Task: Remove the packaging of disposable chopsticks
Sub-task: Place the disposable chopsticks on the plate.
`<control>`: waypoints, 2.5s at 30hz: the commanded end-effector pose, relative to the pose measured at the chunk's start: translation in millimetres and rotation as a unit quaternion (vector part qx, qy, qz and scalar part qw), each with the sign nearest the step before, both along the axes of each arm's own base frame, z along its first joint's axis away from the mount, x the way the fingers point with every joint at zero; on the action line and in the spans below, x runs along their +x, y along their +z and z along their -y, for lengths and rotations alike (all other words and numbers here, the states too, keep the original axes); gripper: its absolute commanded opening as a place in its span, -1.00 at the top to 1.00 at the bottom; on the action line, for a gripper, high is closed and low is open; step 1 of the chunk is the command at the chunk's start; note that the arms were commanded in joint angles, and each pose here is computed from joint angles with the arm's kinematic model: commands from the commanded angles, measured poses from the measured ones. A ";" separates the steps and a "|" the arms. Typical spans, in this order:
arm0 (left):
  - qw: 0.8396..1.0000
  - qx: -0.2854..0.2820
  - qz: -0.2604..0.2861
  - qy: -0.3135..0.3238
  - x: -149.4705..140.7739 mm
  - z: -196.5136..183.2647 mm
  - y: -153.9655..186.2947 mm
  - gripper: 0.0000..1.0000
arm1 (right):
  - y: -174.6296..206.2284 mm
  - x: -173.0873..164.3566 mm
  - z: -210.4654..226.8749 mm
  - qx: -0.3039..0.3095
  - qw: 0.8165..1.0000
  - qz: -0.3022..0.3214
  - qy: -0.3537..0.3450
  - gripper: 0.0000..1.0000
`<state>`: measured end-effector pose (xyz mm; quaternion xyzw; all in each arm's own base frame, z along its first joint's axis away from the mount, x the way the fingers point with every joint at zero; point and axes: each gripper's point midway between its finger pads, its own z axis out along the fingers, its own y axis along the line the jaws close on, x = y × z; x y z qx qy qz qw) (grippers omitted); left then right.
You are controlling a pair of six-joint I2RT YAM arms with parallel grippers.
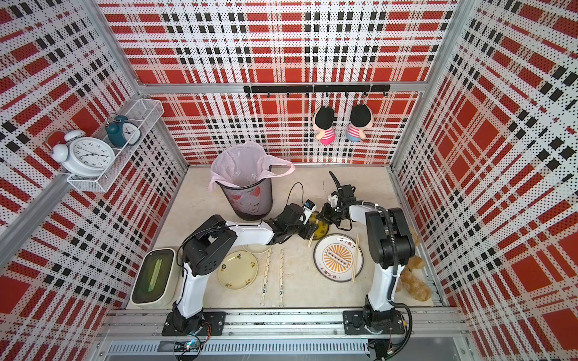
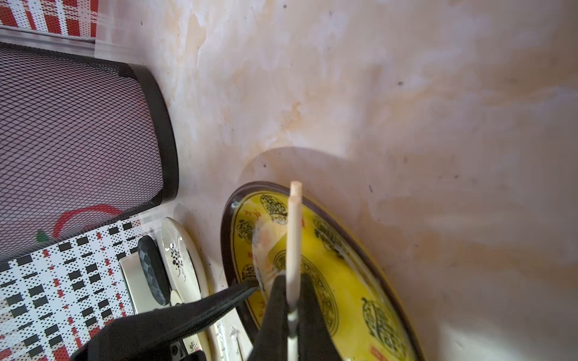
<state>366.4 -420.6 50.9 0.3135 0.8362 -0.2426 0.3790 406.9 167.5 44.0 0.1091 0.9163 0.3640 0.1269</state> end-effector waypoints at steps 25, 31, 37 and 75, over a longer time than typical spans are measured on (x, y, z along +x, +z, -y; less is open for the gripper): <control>1.000 -0.009 -0.006 -0.013 2.6 10.4 -1.9 0.03 | -1.7 6.4 1.3 -0.003 1.000 0.008 0.008 0.73; 1.000 -0.010 -0.003 -0.010 3.8 10.2 0.2 0.03 | 0.9 6.4 2.1 -0.007 1.000 0.011 0.009 0.63; 1.000 -0.009 -0.005 -0.010 4.6 10.2 -1.8 0.03 | 3.9 6.6 2.3 -0.007 1.000 0.016 0.010 0.61; 0.989 -0.090 0.107 0.056 -22.7 -38.1 129.9 -0.84 | 171.7 -16.4 39.9 -0.107 0.945 0.306 -0.051 -0.91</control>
